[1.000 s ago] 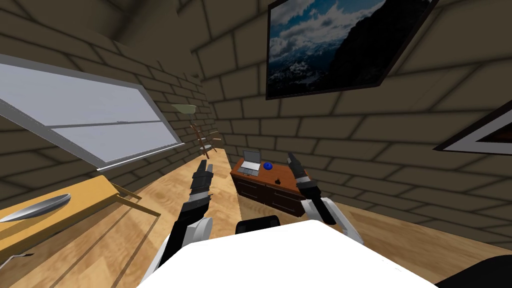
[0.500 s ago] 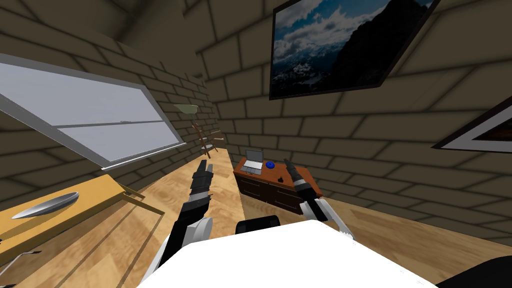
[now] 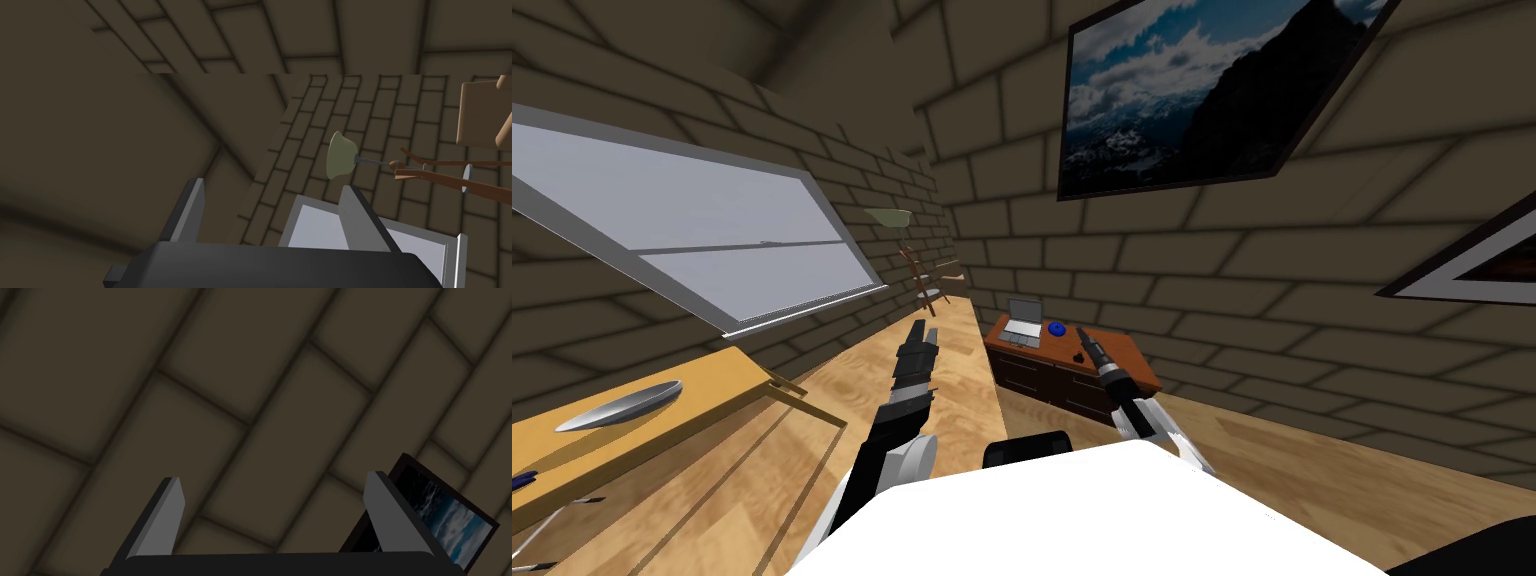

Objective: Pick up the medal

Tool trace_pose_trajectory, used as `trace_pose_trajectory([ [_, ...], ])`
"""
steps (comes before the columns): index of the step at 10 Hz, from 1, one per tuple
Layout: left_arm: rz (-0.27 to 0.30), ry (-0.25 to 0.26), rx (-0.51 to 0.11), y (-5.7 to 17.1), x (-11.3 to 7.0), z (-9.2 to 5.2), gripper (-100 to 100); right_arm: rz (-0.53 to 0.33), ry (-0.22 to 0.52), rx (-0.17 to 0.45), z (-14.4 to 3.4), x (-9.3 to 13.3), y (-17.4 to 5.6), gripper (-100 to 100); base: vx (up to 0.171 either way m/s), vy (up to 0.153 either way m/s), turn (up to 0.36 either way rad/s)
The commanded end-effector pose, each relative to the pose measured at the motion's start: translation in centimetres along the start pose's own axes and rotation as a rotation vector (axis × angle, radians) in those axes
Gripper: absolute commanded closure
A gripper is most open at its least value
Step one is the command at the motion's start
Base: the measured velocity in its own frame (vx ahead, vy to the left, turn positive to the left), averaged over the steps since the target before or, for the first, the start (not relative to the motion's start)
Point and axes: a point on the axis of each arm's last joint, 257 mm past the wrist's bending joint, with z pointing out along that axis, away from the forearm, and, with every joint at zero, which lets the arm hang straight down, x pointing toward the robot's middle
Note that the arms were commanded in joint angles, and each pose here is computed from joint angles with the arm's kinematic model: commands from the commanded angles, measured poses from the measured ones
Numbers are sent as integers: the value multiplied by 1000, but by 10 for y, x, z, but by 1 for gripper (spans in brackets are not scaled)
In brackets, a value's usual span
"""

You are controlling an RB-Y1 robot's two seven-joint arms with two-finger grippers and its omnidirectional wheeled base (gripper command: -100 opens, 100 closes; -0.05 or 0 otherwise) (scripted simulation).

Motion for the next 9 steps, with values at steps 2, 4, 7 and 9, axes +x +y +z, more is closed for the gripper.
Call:
trace_pose_trajectory([
  [2, 0, 0, 0, 0, 0, 0, 0, -55, 36, 62, -3, 16, -28, -100, -9, 52, 6],
  [4, 0, 0, 0, 0, 0, 0, 0, -145, 83, 144, -7, 33, -64, -100, -5, 64, 16],
  [7, 0, 0, 0, 0, 0, 0, 0, -197, 124, 204, -15, 47, -93, -100, -1, 49, 6],
  [9, 0, 0, 0, 0, 0, 0, 0, -286, 170, 275, -22, 58, -126, -100, 8, 34, 24],
])
